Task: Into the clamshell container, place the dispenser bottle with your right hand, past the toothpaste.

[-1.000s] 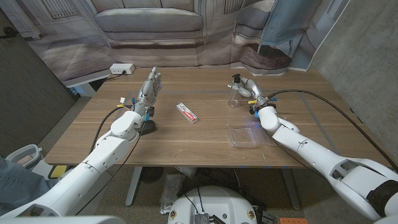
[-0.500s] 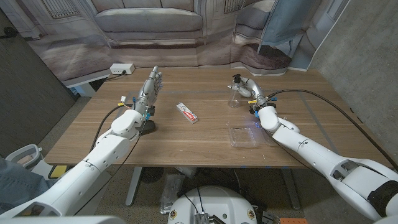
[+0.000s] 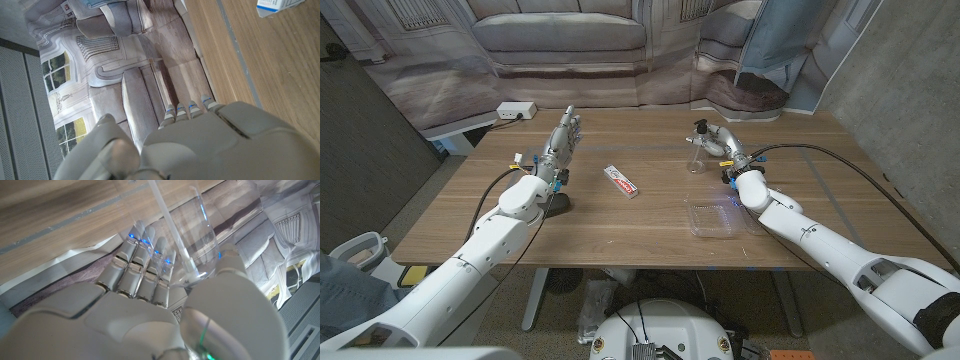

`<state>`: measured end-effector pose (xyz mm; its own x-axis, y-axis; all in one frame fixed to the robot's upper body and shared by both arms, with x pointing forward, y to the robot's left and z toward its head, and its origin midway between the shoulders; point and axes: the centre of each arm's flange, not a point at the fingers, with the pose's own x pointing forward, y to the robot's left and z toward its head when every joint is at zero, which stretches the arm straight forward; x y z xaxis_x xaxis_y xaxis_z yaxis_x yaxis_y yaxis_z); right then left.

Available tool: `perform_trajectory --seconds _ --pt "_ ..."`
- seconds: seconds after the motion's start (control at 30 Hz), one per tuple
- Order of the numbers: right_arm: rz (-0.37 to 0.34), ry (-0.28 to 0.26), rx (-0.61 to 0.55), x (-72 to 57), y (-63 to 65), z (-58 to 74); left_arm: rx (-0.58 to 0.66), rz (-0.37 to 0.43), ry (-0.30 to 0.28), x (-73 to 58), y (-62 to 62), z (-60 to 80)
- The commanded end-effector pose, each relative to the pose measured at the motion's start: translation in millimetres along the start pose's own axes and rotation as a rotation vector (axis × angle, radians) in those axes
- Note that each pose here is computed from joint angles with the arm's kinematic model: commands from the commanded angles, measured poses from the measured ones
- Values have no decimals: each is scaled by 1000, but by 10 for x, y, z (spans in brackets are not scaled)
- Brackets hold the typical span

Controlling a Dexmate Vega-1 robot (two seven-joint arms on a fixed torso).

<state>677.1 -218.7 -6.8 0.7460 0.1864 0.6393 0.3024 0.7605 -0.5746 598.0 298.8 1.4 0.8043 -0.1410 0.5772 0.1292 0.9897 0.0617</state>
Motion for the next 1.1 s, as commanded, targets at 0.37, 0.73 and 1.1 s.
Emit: perform_trajectory --seconds 0.37,0.73,1.1 --pt "-13 -29 46 1 -125 61 1 1 -9 0 -2 29" --pt "-18 -35 48 -11 -183 85 7 -4 -5 30 -21 38" --pt "-15 -34 50 -43 -271 83 -4 -19 -11 149 -66 21"
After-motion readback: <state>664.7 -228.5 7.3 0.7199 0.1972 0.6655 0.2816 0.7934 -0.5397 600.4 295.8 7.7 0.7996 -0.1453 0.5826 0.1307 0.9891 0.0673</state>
